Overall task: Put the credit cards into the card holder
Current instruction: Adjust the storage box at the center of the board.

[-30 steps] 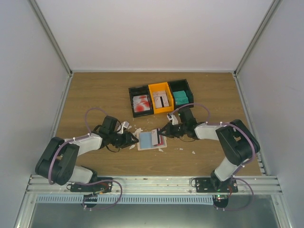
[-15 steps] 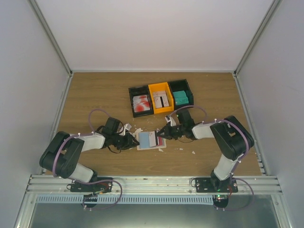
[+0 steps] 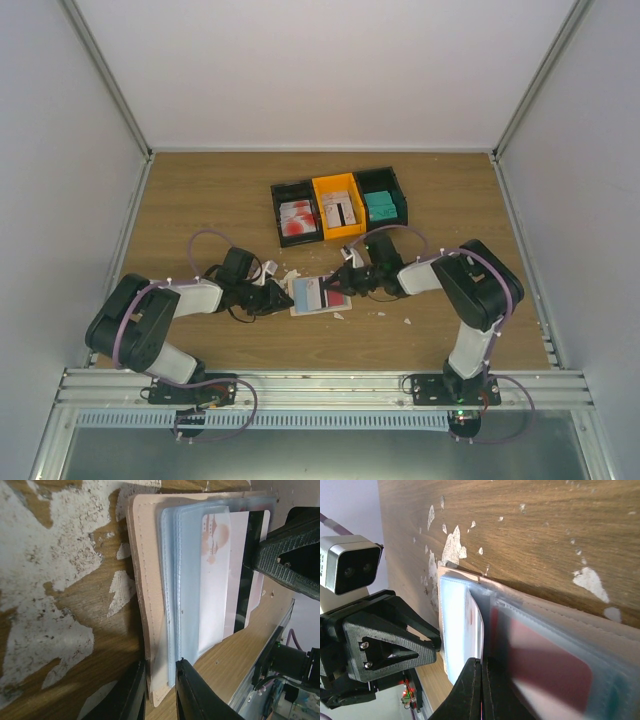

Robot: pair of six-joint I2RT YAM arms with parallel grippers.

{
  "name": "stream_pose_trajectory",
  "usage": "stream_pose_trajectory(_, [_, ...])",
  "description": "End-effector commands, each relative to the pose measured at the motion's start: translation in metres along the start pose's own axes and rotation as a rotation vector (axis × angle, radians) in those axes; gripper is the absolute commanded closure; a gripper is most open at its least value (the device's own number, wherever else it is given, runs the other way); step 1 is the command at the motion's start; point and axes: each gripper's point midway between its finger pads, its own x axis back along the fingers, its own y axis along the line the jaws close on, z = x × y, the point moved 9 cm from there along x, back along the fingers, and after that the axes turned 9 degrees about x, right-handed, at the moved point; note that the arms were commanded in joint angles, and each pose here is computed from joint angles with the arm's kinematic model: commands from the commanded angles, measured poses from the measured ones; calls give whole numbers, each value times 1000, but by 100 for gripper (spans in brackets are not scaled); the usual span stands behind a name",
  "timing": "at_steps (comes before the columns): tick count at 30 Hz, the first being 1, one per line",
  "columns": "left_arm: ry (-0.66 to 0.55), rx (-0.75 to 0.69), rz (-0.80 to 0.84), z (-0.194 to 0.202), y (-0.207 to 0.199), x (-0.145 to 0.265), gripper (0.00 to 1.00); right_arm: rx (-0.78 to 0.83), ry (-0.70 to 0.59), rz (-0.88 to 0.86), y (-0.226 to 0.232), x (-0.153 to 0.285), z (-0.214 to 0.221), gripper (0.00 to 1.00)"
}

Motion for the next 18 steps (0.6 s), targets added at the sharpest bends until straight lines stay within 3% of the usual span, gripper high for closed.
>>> stream_pose_trajectory(1, [-12, -46, 9, -2, -3, -4, 79, -14, 14, 11, -2, -11, 5, 100])
stream_pose_trajectory(18, [4, -45, 10, -1, 1, -8, 87, 7, 48, 4, 3, -32, 7, 99])
